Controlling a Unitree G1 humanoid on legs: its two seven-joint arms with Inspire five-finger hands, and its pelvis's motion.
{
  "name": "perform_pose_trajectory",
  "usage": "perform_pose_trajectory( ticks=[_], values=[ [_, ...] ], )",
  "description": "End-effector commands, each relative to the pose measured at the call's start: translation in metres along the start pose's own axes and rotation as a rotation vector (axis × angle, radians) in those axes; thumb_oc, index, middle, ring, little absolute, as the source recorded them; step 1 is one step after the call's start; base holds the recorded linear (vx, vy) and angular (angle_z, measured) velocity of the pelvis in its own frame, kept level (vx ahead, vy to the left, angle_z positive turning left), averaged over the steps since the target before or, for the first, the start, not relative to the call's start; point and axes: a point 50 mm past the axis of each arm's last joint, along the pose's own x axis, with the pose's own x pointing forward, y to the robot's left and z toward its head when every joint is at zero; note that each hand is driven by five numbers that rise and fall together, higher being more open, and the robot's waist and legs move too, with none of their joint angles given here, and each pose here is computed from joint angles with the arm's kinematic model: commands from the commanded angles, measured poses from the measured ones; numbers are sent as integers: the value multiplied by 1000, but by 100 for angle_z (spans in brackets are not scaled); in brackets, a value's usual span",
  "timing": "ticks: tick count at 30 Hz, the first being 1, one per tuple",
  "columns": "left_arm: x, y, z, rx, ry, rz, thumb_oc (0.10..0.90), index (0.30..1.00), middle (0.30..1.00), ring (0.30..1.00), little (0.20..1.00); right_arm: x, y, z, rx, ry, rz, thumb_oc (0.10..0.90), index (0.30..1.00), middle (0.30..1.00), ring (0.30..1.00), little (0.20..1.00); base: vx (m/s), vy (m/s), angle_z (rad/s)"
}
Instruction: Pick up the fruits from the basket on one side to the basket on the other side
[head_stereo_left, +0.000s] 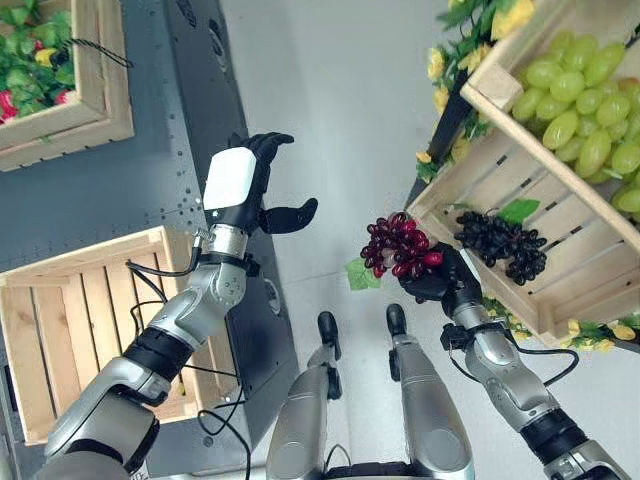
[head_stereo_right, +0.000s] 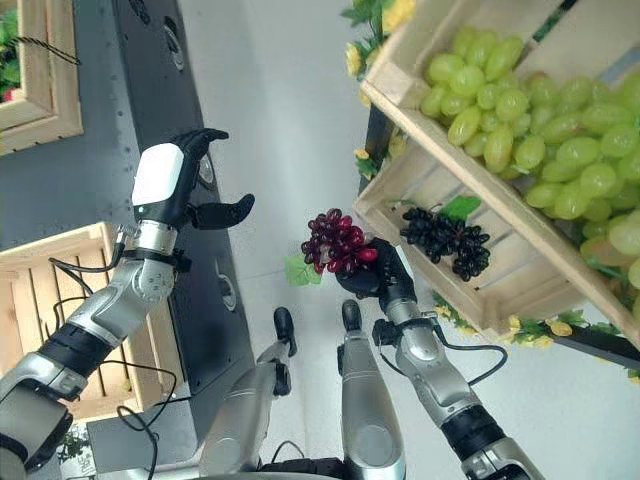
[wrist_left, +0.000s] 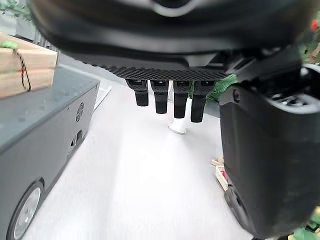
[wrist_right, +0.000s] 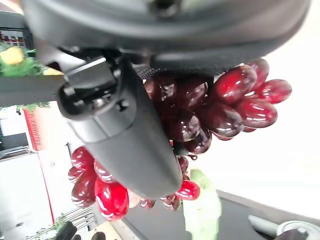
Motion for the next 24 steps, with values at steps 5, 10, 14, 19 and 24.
perform_pose_trajectory(
  ticks=[5,10,14,19,24],
  values=[
    [34,46,27,-89,-97,309,800,900,900,900,900,6,22,61,37,-353,82,400,300,300,300,300,19,-4,1],
    [30,43,27,-113,-78,317,800,900,900,900,900,6,19,65,48,-381,45,400,300,300,300,300,28,-6,-2],
    [28,42,24,-134,-59,335,800,900,900,900,900,9,10,71,46,-411,-18,400,300,300,300,300,7,-3,-1],
    [30,42,27,-156,-48,340,800,900,900,900,900,15,-3,91,124,-486,-134,400,300,300,300,300,2,-7,0],
    [29,41,24,-164,-32,329,800,900,900,900,900,16,-17,103,190,-543,-254,400,300,300,300,300,27,-27,-2]
  ],
)
